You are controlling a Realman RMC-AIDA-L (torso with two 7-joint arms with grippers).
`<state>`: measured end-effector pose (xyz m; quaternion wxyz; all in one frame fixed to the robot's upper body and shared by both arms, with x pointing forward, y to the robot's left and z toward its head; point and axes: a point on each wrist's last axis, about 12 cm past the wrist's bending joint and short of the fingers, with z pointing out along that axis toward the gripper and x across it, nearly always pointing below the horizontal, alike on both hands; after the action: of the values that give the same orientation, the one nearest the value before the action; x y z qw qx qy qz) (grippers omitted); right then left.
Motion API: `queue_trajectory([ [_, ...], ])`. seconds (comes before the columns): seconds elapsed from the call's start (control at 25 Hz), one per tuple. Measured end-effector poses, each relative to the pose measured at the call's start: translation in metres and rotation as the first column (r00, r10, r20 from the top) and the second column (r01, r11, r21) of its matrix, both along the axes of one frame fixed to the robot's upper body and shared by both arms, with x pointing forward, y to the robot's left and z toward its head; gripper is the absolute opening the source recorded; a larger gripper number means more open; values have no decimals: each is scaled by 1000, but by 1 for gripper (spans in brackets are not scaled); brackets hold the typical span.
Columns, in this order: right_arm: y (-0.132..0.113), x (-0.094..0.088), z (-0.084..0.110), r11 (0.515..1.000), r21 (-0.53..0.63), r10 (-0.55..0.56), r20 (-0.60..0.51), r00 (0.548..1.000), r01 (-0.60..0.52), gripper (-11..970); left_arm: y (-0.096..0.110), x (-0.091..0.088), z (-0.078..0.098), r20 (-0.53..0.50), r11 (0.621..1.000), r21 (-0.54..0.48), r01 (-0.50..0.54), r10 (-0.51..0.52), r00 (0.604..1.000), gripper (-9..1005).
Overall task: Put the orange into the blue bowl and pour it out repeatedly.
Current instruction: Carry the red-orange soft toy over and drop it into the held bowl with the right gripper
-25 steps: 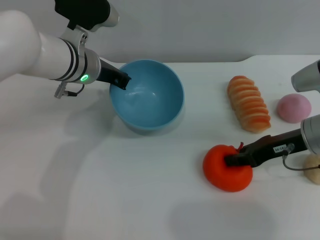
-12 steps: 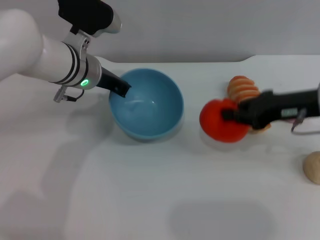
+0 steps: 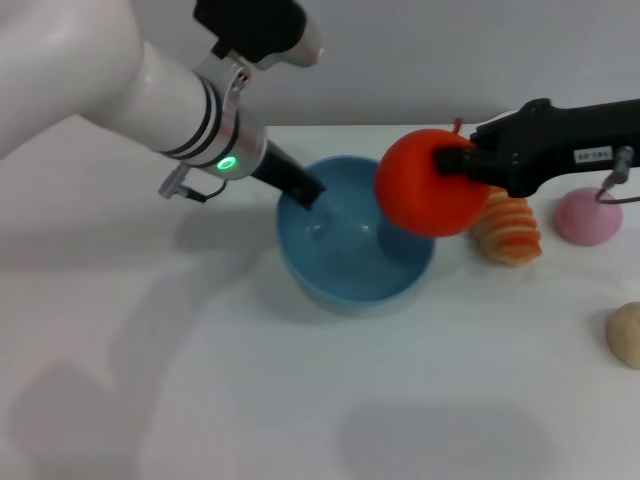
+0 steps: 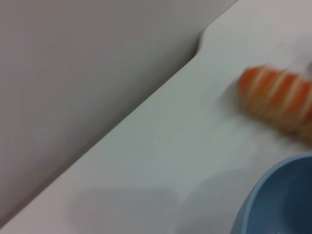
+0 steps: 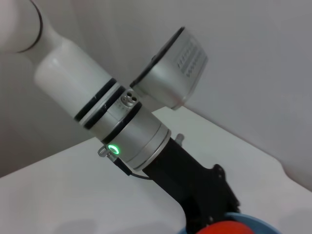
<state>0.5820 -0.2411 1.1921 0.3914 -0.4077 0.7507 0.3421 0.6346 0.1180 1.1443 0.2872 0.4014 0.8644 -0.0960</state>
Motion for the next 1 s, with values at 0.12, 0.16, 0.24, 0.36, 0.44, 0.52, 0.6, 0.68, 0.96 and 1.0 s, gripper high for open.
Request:
queue_trajectory([
  [0.12,5,4,-6,1000,10,9,-31,999,-9,18,-7,-2,8,15,999,-18,26,-25,1000,-1],
  [0.16,8,5,-8,1000,13,13,-46,999,-12,18,-8,-2,11,22,999,-24,29,-29,999,-1],
  [0.24,10,7,-12,1000,18,17,-69,997,-15,17,-8,-1,12,23,999,-27,29,-29,999,-1],
  [0.36,13,9,-16,999,24,26,-85,996,-24,17,-8,-2,13,18,999,-30,28,-28,999,-1],
  [0.44,15,11,-18,999,23,33,-86,996,-31,17,-8,-2,12,17,999,-29,29,-28,999,-1],
  [0.52,18,15,-21,1000,14,26,-91,995,-25,23,-8,-3,12,17,999,-27,31,-31,999,0],
  [0.6,20,18,-24,1000,0,15,-99,995,-15,36,-8,-3,10,15,999,-26,31,-31,999,0],
  [0.68,21,21,-27,1000,-10,5,-107,994,-6,48,-7,-3,10,13,999,-26,29,-29,999,0],
  [0.96,8,24,-22,997,6,-72,-43,996,73,316,-6,-2,8,26,999,-36,17,-17,1000,-2],
  [1.0,-1,24,-20,994,13,-112,-5,994,113,349,-6,-2,8,32,999,-40,14,-12,999,-2],
])
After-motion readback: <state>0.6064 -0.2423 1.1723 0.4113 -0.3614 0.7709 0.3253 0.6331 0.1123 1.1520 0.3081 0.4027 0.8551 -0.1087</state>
